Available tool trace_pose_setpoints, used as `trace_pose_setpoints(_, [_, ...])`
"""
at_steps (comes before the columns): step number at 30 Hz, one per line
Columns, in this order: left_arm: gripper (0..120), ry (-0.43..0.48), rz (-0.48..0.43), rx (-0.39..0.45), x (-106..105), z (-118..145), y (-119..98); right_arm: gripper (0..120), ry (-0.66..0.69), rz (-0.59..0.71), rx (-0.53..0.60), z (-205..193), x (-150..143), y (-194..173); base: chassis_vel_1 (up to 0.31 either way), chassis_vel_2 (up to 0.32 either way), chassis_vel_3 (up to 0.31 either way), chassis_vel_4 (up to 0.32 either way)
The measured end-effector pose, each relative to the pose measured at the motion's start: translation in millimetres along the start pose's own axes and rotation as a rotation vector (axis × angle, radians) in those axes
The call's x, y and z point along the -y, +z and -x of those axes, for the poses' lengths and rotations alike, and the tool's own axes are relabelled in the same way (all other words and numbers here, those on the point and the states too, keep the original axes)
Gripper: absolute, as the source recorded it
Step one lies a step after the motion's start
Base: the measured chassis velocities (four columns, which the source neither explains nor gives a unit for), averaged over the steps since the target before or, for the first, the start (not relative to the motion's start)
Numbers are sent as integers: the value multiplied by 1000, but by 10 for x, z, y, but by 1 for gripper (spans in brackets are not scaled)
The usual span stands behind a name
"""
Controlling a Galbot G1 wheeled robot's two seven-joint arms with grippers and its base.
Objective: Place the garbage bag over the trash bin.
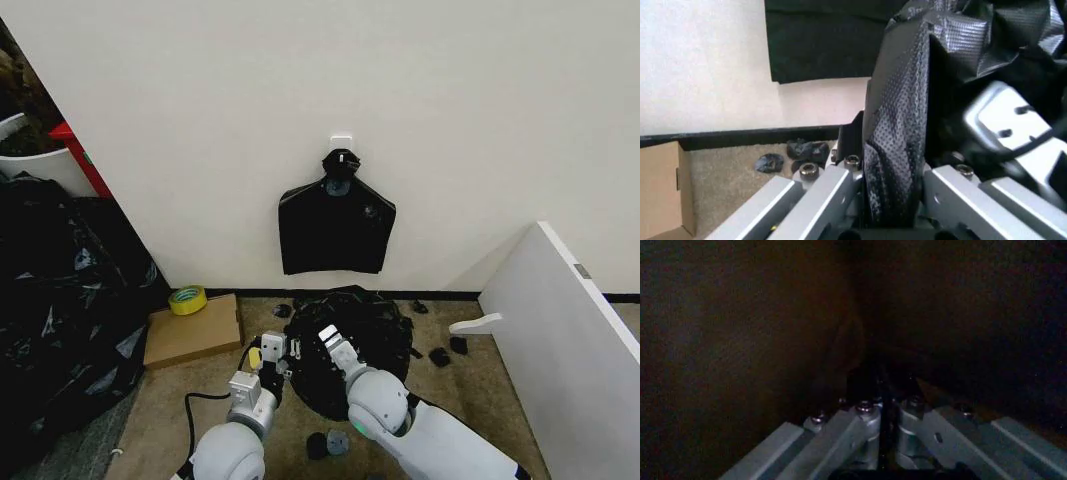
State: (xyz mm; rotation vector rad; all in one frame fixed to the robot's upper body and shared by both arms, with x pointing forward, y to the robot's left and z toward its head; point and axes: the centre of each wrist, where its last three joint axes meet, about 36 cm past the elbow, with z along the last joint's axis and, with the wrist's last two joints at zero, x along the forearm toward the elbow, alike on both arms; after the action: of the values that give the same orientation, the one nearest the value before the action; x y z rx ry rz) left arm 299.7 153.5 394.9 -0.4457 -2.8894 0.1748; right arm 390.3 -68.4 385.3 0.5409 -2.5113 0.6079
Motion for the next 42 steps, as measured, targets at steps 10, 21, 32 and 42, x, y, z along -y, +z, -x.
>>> trace_pose_setpoints(10, [1,17,-8,9,-8,-36,-41,0,37,-19,-36,187,51,123,0,0,0,0])
trace_pose_setpoints(21, [1,27,-10,11,-2,-41,-48,0,-42,11,5,13,20,6,0,0,0,0])
trace_pose_setpoints(32, [1,33,-6,16,-15,-74,-84,0,-46,22,-38,27,51,46,0,0,0,0])
trace_pose_setpoints(42, [1,50,-13,18,15,-94,-92,0,-58,65,22,101,23,86,0,0,0,0])
